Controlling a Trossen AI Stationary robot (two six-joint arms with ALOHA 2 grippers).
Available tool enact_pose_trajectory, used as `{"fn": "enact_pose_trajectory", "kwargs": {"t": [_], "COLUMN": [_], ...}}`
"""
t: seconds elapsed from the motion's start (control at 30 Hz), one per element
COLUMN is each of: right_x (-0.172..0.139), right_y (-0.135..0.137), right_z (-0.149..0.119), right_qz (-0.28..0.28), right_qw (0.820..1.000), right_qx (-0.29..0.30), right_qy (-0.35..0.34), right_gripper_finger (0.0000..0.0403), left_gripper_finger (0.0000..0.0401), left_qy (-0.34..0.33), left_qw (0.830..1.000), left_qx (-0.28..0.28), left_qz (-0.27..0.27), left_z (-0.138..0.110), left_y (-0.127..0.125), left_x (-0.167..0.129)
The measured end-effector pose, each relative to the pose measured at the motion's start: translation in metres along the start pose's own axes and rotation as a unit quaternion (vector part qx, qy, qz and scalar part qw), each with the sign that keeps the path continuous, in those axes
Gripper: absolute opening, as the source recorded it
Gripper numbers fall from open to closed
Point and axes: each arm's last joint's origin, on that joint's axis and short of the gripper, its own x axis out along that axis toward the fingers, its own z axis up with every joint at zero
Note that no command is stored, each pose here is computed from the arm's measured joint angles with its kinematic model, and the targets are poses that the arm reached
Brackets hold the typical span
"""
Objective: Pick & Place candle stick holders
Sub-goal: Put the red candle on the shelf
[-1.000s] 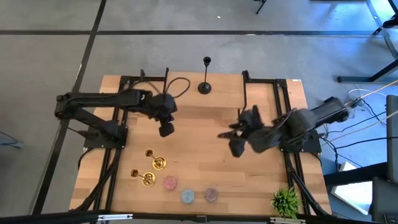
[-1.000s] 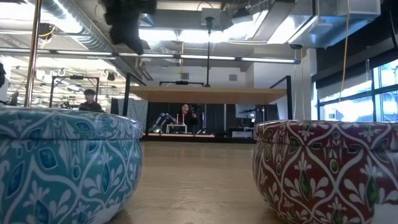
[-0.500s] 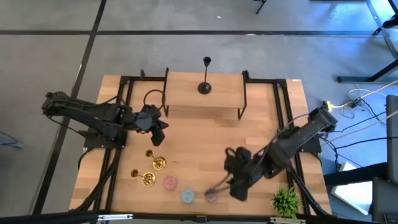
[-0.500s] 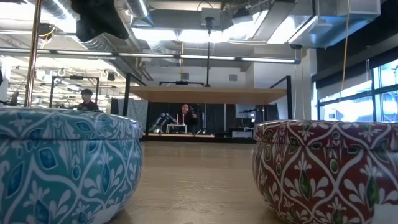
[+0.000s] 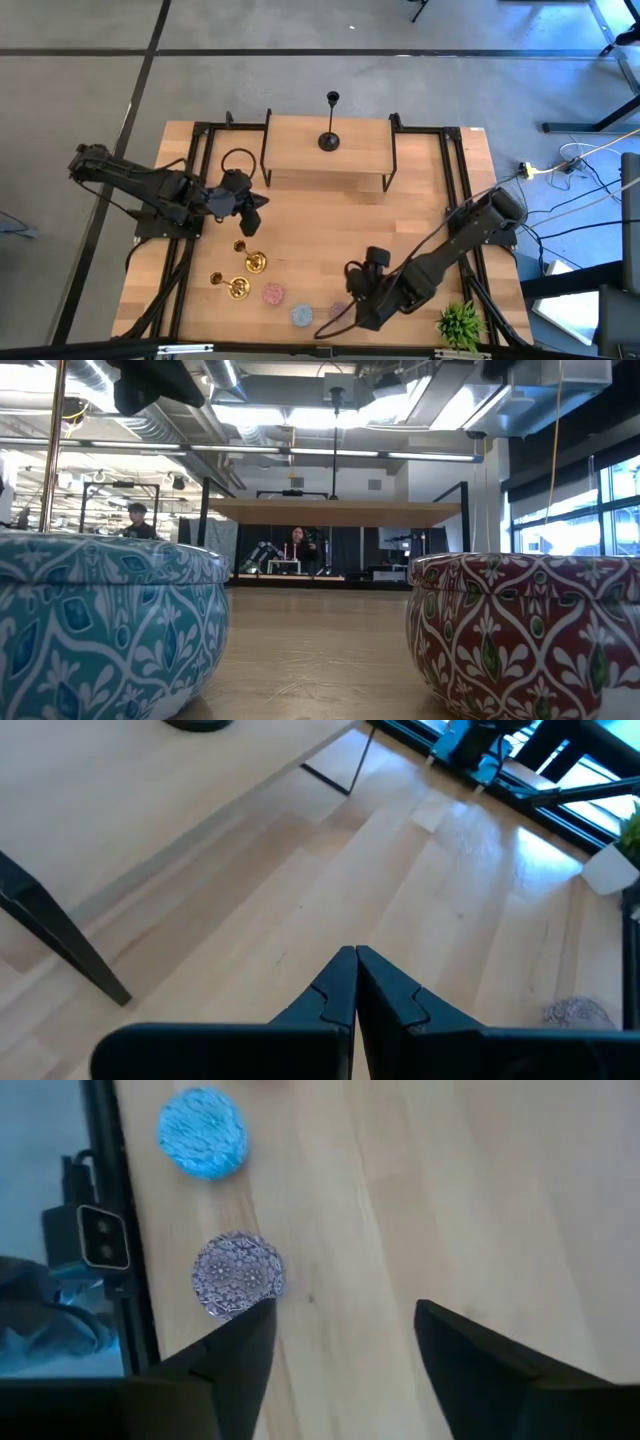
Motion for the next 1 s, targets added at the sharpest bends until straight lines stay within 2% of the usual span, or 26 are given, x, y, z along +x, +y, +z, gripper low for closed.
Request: {"fn": "enact_pose_trajectory", "kwargs": {"t": [0.2, 0.4, 0.57, 1.0], "right_x": [0.023, 0.041, 0.052, 0.09], "right_y": [0.014, 0.026, 0.036, 0.044], "right_z": [-0.01, -0.011, -0.01, -0.017], "right_qz": [-0.006, 0.024, 0.053, 0.034], "right_qw": [0.999, 0.991, 0.986, 0.986], "right_qx": [0.04, 0.126, 0.157, 0.161], "right_qy": [0.021, 0.036, 0.03, 0.039], "right_gripper_finger": [0.0316, 0.0369, 0.0378, 0.0379], "left_gripper_finger": [0.0002, 0.0001, 0.0002, 0.0001], "left_qy": [0.005, 0.005, 0.008, 0.016], "left_qw": [1.0, 1.0, 1.0, 0.999], "left_qx": [0.0, 0.0, 0.0, -0.008], "left_qz": [-0.013, -0.021, -0.029, -0.045], "left_z": [-0.004, -0.007, -0.01, -0.014], "left_y": [-0.004, -0.008, -0.011, -0.015], "left_x": [-0.003, -0.006, -0.008, -0.012]}}
